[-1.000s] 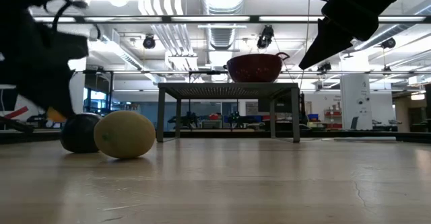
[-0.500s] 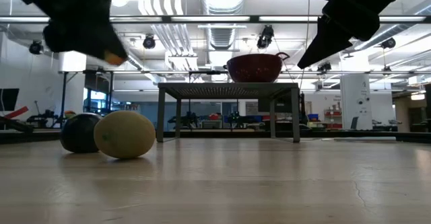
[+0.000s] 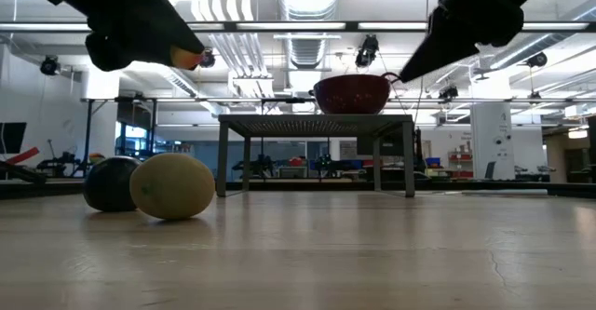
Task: Pick & Place Fruit
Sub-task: Put the pear into the purple strainer bowl on the shelf
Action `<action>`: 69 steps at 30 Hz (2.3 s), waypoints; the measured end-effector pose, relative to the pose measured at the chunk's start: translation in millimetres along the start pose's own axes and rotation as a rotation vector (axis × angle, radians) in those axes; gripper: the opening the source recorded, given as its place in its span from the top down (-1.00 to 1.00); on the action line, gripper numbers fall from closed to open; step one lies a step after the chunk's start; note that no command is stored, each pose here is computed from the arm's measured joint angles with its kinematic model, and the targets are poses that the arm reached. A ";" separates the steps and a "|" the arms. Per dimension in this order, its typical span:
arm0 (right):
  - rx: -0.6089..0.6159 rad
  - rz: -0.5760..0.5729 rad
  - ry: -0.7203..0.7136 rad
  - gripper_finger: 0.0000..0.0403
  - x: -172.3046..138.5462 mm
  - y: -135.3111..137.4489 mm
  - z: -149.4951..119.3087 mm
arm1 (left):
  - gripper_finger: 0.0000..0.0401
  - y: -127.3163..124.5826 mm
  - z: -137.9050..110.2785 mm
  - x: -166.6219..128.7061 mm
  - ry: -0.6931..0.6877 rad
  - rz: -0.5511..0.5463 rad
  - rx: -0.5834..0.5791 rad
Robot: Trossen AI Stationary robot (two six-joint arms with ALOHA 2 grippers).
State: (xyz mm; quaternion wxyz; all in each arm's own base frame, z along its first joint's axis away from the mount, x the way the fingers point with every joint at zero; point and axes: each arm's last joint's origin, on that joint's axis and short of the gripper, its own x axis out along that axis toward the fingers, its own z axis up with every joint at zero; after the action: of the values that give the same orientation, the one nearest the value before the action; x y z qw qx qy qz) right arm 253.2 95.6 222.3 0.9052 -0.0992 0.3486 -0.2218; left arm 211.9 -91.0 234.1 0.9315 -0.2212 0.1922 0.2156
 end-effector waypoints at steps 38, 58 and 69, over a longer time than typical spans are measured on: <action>-0.388 -0.023 -0.524 -0.39 12.7 88.6 43.6 | 0.27 -5.3 -7.0 46.3 -0.220 -0.557 0.086; -0.561 -0.290 -0.405 -0.53 13.9 122.7 59.6 | 0.27 -50.8 19.0 80.9 -0.262 -0.579 0.103; -0.559 -0.286 -0.415 -0.22 9.3 124.6 59.4 | 0.27 -48.0 18.3 80.0 -0.260 -0.568 0.102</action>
State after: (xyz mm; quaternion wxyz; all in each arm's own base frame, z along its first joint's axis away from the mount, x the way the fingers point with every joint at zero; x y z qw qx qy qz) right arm 340.9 202.6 219.0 0.8545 -0.4328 0.1874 -0.2175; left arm 306.7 -95.4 228.8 0.9810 -0.1899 0.0127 -0.0367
